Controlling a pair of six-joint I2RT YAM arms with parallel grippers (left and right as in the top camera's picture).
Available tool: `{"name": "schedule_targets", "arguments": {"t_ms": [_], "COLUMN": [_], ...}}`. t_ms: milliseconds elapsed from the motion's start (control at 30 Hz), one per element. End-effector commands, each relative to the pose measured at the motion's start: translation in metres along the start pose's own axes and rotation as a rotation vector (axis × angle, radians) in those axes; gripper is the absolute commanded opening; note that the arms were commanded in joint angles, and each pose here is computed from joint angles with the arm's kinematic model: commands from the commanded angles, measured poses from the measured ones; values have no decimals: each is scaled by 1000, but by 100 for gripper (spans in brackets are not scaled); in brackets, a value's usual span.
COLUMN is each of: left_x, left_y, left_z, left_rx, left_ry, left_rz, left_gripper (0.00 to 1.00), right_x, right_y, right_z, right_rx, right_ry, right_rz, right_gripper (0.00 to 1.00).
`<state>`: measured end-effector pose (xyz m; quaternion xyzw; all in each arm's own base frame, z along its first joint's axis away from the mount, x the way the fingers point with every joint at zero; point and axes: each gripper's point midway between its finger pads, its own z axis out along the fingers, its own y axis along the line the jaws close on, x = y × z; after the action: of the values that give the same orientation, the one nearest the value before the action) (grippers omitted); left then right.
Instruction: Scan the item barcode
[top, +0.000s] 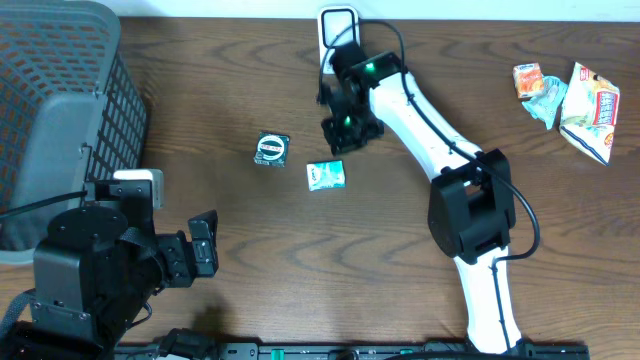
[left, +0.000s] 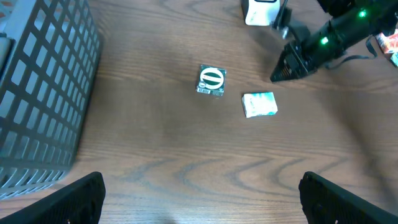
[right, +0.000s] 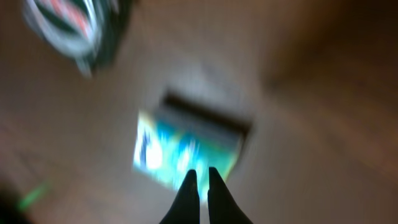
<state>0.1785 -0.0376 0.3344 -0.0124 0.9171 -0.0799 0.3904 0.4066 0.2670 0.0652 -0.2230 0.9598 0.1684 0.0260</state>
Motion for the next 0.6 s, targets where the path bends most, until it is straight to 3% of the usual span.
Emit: {"name": "schedule_targets", "arguments": {"t_ms": [0, 333, 567], "left_x": [-2, -2, -2], "left_y": [1, 1, 1], "left_z": [-3, -3, -3], "left_rx": [-2, -2, -2], "left_ry": [-10, -9, -9], "left_rz": [-15, -15, -15], "left_gripper": [98, 98, 98], "right_x": [-1, 44, 82], "right_y": [-7, -16, 6], "right_z": [10, 56, 35], "right_rx": [18, 19, -74], "right_ry": [-17, 109, 267], "right_rz": [-18, 41, 103], "right_gripper": [1, 1, 1]}}
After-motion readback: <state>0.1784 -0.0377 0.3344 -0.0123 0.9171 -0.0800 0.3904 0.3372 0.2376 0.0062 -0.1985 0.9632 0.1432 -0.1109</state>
